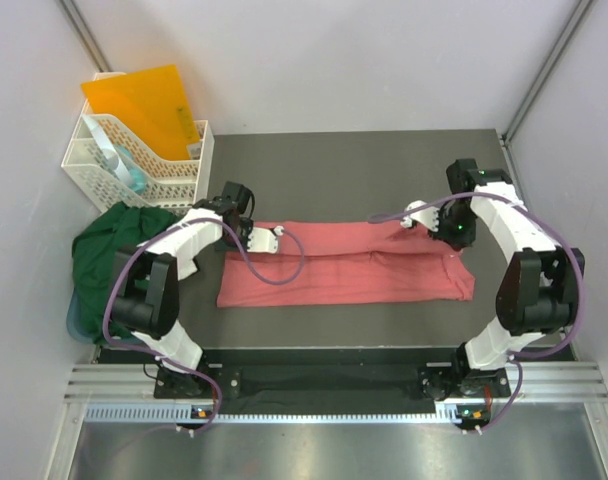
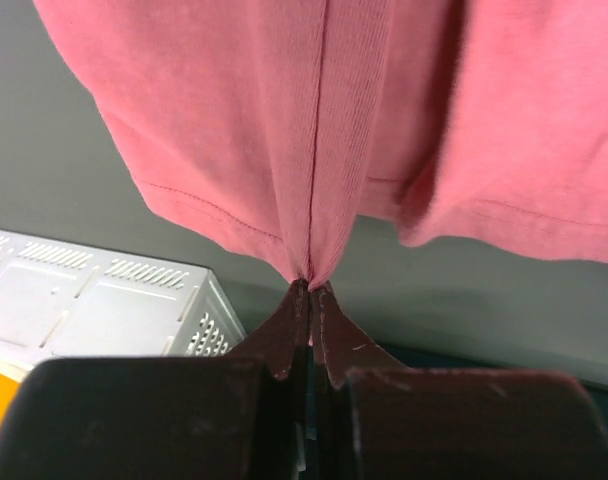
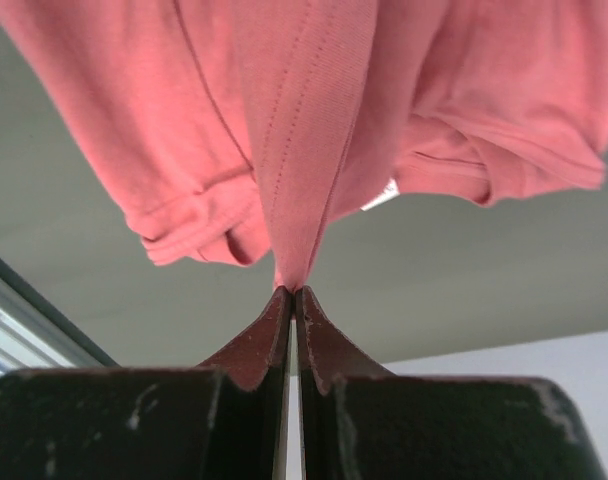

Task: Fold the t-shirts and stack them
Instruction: Fold the other side of the tshirt into a rectangle

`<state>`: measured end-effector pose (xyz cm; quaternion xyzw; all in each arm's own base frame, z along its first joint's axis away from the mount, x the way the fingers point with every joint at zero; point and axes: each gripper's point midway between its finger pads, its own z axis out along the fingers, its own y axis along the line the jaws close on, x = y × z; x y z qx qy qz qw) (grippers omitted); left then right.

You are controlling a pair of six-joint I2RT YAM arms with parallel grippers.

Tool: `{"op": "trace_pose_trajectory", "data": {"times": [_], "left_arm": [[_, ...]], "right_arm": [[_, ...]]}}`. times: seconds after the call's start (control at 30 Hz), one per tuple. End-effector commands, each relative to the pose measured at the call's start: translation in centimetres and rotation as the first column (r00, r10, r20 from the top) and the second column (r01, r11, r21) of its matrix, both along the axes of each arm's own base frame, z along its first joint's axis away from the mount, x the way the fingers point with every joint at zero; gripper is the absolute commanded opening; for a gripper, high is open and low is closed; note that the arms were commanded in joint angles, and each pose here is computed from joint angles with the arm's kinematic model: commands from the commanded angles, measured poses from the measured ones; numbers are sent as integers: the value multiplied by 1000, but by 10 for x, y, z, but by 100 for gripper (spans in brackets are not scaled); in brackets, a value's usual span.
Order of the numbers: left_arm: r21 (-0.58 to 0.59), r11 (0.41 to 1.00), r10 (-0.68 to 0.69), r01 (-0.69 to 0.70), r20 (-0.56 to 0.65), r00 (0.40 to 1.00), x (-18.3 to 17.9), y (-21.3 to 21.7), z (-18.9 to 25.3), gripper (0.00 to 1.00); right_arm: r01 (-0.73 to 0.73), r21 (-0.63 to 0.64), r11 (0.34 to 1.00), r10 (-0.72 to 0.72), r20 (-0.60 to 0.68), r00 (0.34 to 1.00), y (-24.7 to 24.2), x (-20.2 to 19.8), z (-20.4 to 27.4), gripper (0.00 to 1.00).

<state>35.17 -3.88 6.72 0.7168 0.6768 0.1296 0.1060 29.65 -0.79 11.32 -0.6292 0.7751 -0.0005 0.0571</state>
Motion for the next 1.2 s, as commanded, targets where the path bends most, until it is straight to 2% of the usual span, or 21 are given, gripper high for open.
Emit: {"op": "trace_pose_trajectory", "data": {"times": [0.0,0.3,0.5,1.0,1.17], "left_arm": [[-34,999,-16,15,-42,999,-4,-4,12,0],[-60,997,-54,45,-149,987,-30,-7,16,0],[-43,997,-68,60,-220,973,-49,-2,8,0],[-33,998,-52,45,-267,962,-54,-1,-10,0],[-69,996,-70,51,-297,952,-61,-10,-14,0]], "right_arm": [[-26,-7,1000,27,39,999,2,1,3,0],[-45,-86,995,49,43,998,-14,-6,-7,0],[-42,-95,995,46,42,998,-16,-4,-8,0],[-131,-122,984,131,-4,991,-10,-24,-15,0],[-142,-126,982,142,-15,990,-9,-30,-18,0]]}}
